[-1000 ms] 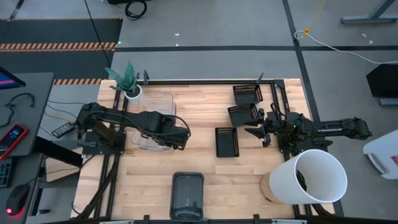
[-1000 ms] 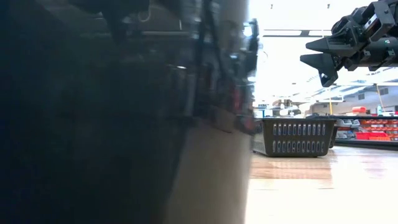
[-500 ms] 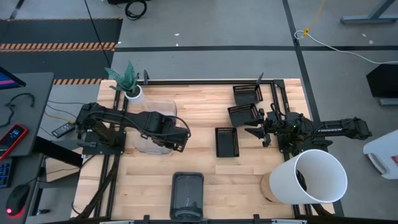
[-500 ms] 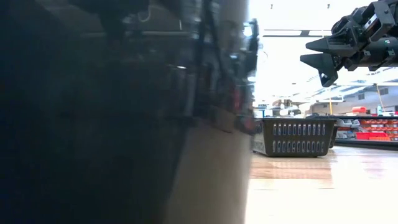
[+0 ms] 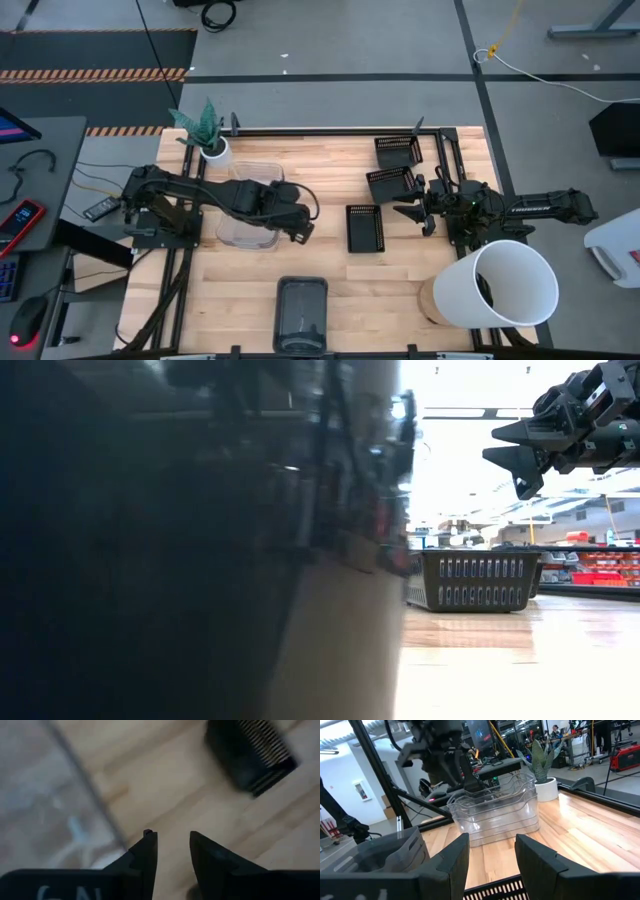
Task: Stack baskets by color
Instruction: Stack the bottom black bin on top of the middle black bin
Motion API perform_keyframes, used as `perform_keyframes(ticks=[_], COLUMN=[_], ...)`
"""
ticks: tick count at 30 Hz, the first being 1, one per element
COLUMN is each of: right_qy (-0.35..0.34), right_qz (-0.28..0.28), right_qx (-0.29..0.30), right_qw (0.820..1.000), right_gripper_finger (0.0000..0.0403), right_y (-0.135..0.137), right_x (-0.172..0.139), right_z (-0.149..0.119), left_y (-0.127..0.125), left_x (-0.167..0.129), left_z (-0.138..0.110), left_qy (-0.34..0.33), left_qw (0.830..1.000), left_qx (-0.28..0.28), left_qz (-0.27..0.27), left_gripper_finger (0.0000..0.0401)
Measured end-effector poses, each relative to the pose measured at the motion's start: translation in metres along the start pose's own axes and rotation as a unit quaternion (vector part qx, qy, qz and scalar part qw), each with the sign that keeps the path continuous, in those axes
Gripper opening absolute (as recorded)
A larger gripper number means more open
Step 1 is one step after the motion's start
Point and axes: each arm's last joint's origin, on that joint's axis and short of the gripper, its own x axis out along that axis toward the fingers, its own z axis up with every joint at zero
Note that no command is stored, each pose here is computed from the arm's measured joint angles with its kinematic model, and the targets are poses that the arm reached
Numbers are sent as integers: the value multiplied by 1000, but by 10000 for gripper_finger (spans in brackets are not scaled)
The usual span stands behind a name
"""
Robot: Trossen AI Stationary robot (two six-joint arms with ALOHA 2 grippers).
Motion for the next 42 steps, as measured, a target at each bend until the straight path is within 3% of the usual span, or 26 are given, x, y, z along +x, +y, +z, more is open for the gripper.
perform_keyframes(ticks=[5,8,14,19,23,26,29,32,34,42], right_qy=[0,0,-2,-2,-2,-2,-2,-2,-2,-2], right_qz=[0,0,1,0,0,1,1,1,0,0], right_qx=[0,0,0,0,0,0,0,0,0,0], right_qw=[1000,1000,1000,1000,1000,1000,1000,1000,1000,1000], right_gripper_finger=[165,165,165,165,165,165,165,165,165,165], right_y=[0,0,0,0,0,0,0,0,0,0], right_x=[0,0,0,0,0,0,0,0,0,0], right_z=[0,0,0,0,0,0,0,0,0,0], left_y=[-15,-23,-29,-26,-28,-29,-23,-11,2,64], left_x=[9,18,38,34,23,18,7,-3,-9,-11], left_z=[11,14,12,8,-1,-10,-16,-21,-25,-56], left_qy=[-121,-160,-148,-122,-62,-54,-55,-74,-94,-179], left_qw=[993,987,980,962,925,887,862,850,851,886], left_qx=[-2,34,130,239,374,459,504,520,515,425], left_qz=[-11,1,36,49,-17,-13,9,37,30,-53], left_gripper_finger=[121,121,121,121,121,118,107,87,72,21])
